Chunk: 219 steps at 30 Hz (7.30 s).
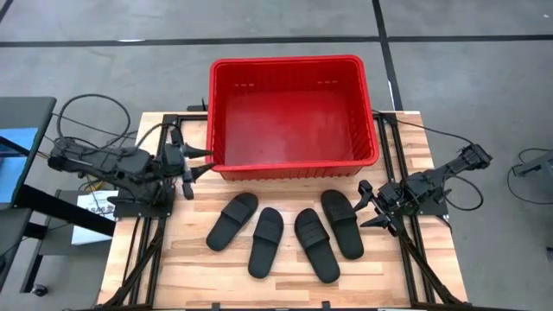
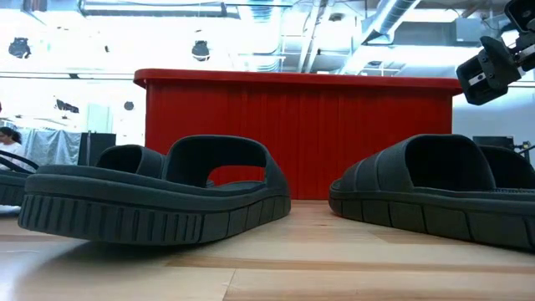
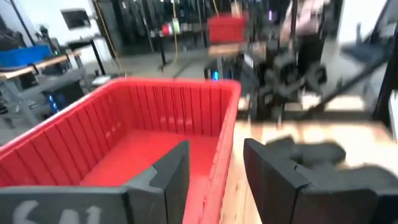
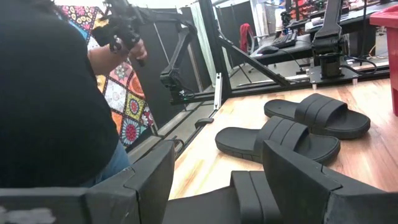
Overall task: Pick and place slides into bin
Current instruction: Put the black slipper into the red bin
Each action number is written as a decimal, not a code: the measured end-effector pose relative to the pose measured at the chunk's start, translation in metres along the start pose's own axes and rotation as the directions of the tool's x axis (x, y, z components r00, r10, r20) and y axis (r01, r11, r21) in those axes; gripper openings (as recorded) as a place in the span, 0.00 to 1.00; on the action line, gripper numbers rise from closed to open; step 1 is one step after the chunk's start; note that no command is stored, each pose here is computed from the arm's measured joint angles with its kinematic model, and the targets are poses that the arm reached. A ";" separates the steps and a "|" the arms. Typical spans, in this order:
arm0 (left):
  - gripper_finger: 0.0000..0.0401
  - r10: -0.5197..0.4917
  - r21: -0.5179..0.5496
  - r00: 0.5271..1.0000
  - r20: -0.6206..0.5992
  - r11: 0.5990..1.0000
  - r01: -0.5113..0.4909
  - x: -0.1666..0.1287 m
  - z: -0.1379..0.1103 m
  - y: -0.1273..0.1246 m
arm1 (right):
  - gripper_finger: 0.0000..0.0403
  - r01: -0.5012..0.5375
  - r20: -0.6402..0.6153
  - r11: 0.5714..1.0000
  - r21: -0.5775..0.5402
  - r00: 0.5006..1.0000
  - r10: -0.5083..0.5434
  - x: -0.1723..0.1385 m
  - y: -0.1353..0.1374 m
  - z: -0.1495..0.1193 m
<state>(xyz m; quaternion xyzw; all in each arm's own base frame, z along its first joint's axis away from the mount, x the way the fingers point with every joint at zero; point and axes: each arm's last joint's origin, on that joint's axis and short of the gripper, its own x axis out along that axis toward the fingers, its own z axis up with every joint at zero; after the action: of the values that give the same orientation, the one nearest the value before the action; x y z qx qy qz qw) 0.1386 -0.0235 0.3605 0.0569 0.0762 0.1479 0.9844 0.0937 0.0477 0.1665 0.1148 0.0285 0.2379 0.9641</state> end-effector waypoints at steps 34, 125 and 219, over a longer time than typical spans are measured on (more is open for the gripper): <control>0.35 -0.081 0.138 0.663 -0.744 0.953 0.271 0.084 -0.066 -0.066 | 0.58 0.000 0.000 1.000 0.000 1.000 0.000 0.000 0.000 0.000; 0.02 -0.017 0.207 0.458 -0.889 0.878 0.432 0.132 -0.154 -0.116 | 0.58 0.009 -0.037 1.000 0.000 0.999 -0.009 0.000 -0.001 -0.004; 0.00 0.493 0.548 0.683 -0.539 0.821 -0.160 0.103 0.113 -0.019 | 0.58 0.009 -0.037 1.000 0.000 0.999 -0.009 0.000 -0.001 -0.003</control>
<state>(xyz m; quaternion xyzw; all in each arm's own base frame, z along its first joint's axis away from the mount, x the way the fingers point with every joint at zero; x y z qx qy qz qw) 0.2596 -0.0207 0.4557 0.2445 0.4391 0.3145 0.8053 0.0936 0.0477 0.1629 0.1106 0.0467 0.2357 0.9644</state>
